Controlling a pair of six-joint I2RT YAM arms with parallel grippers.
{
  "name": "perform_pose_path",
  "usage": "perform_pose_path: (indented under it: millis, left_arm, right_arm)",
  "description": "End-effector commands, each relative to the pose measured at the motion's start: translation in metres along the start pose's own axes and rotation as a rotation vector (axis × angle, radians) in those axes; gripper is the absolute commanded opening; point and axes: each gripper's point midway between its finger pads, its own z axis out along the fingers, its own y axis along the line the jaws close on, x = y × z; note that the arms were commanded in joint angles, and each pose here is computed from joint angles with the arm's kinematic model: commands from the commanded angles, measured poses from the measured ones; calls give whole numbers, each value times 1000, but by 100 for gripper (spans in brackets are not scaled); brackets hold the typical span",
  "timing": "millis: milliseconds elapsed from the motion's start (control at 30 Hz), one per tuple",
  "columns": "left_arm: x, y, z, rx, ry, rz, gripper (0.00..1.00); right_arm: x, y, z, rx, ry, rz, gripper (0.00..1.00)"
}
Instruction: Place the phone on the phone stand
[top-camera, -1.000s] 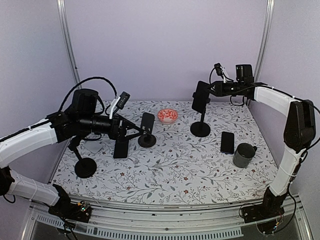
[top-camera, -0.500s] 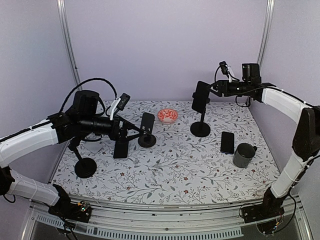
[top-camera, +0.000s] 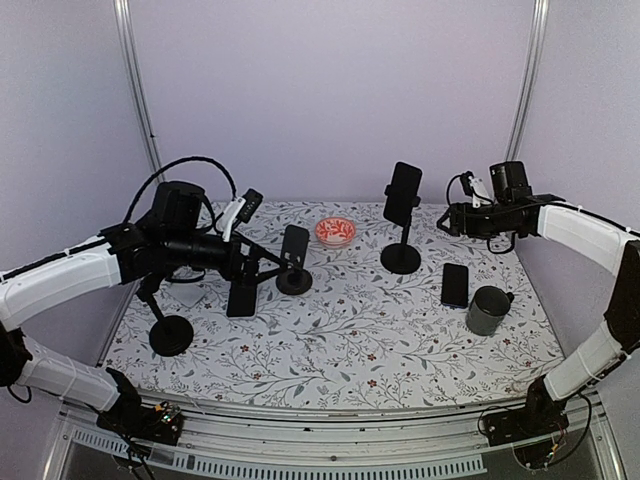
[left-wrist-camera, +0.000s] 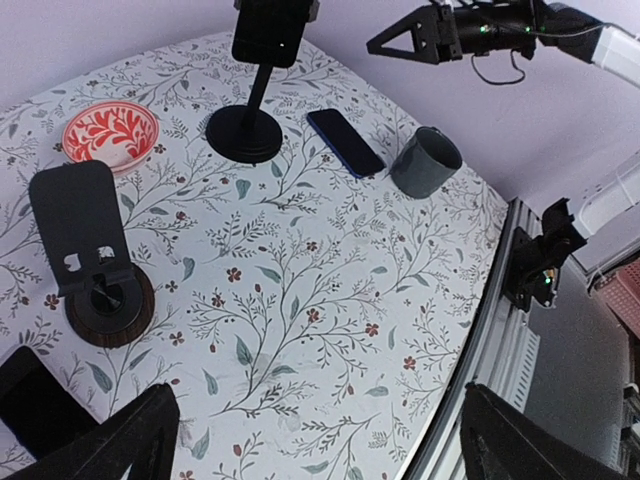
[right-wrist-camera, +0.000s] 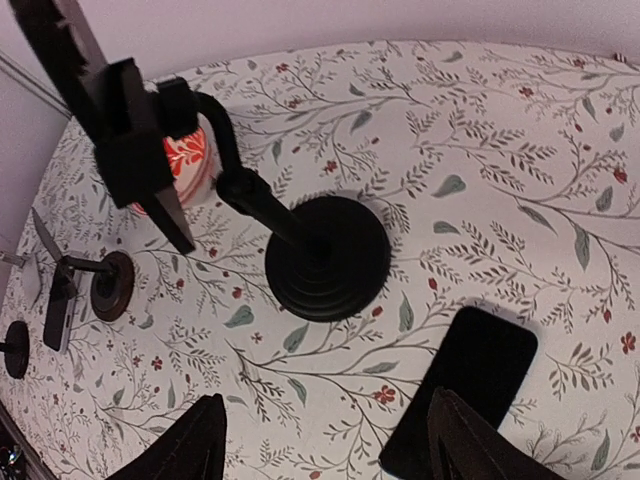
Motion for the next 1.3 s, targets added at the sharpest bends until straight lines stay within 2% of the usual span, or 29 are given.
perform_pose_path:
  millis: [0, 100, 233, 333, 433, 667, 1033, 1267]
  left_arm:
    - [-17, 7, -6, -48, -46, 52, 99]
    - [-22, 19, -10, -127, -74, 8, 99]
    - [-23, 47, -17, -300, -69, -87, 99]
    - [-25, 54, -21, -353, -51, -18, 99]
    - [-27, 64, -31, -425, -86, -17, 99]
    - [-29, 65, -59, -465, -235, -80, 99]
    - [-21, 58, -56, -412, -218, -113, 99]
    - [-16, 58, -57, -408, -229, -125, 98]
  right_arm:
    - [37, -40, -3, 218, 128, 81, 71]
    - [68, -61, 6, 319, 280, 106, 73]
    - [75, -71, 17, 365, 361, 130, 84]
    - [90, -77, 30, 382, 443, 150, 87]
    - [96, -83, 38, 401, 487, 157, 92]
    - [110, -93, 57, 427, 584, 166, 99]
    - [137, -107, 75, 479, 706, 202, 99]
    - [147, -114, 79, 511, 734, 220, 98]
